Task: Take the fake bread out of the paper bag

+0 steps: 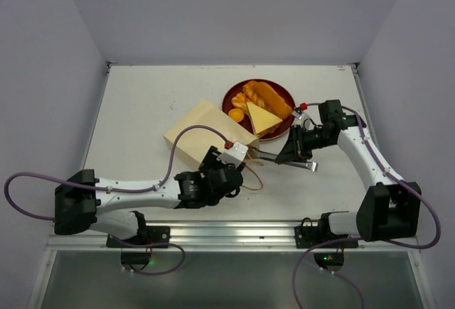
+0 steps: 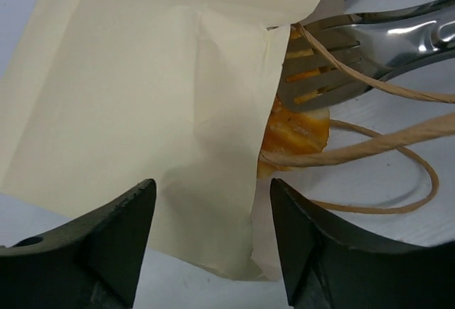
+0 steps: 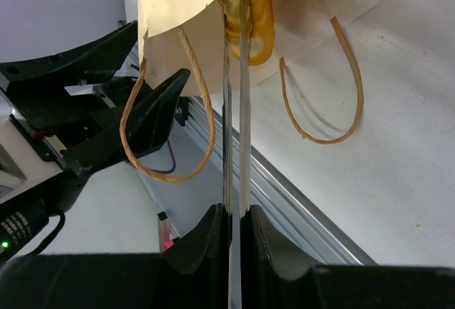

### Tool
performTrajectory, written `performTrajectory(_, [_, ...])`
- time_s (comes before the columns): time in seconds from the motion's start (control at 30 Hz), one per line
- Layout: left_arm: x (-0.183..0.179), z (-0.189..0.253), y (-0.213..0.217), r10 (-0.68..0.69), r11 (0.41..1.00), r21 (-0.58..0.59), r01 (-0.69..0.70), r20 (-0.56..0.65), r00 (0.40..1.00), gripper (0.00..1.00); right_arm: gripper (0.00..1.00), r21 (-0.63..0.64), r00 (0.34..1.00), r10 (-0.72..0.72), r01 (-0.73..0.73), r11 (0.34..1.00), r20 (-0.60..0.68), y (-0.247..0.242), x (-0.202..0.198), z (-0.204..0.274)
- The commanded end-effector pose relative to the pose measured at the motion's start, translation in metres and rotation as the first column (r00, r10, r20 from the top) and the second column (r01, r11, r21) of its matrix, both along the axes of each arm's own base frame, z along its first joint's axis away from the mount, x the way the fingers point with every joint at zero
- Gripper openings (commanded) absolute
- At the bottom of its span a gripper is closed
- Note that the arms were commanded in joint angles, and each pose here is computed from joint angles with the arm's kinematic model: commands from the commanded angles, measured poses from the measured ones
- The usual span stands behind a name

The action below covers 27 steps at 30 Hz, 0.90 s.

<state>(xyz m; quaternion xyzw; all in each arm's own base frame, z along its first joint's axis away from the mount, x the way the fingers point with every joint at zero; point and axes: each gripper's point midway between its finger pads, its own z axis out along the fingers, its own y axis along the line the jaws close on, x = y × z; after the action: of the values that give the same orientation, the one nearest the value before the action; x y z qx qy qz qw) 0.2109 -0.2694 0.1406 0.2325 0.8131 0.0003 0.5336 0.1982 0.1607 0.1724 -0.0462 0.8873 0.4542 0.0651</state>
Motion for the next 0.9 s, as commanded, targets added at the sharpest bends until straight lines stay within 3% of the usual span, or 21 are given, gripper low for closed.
performTrajectory(0.0, [0.019,0.021,-0.001,0.133,0.991,-0.04,-0.13,0.101,0.986,0.66,0.0,0.094,0.994,0.097,-0.101,0.99,0.043,0.005,-0.024,0.019])
performTrajectory(0.23, [0.037,0.022,0.001,0.153,0.987,-0.054,-0.149,0.09,0.984,0.09,0.0,0.099,0.994,0.094,-0.099,0.99,0.05,0.005,-0.026,0.021])
performTrajectory(0.33, [0.051,0.026,0.012,0.163,0.985,-0.064,-0.158,0.083,0.983,0.01,0.0,0.107,0.995,0.09,-0.095,0.99,0.05,0.006,-0.025,0.022])
performTrajectory(0.63, [0.099,0.042,0.034,0.188,0.97,-0.173,-0.173,0.072,0.98,0.0,0.0,0.142,0.995,0.094,-0.097,0.985,0.03,0.009,-0.022,0.024])
performTrajectory(0.87, [0.117,0.033,0.057,0.232,0.961,-0.161,-0.224,0.033,0.972,0.0,0.0,0.175,0.991,0.114,-0.124,0.977,0.066,0.012,-0.023,0.038])
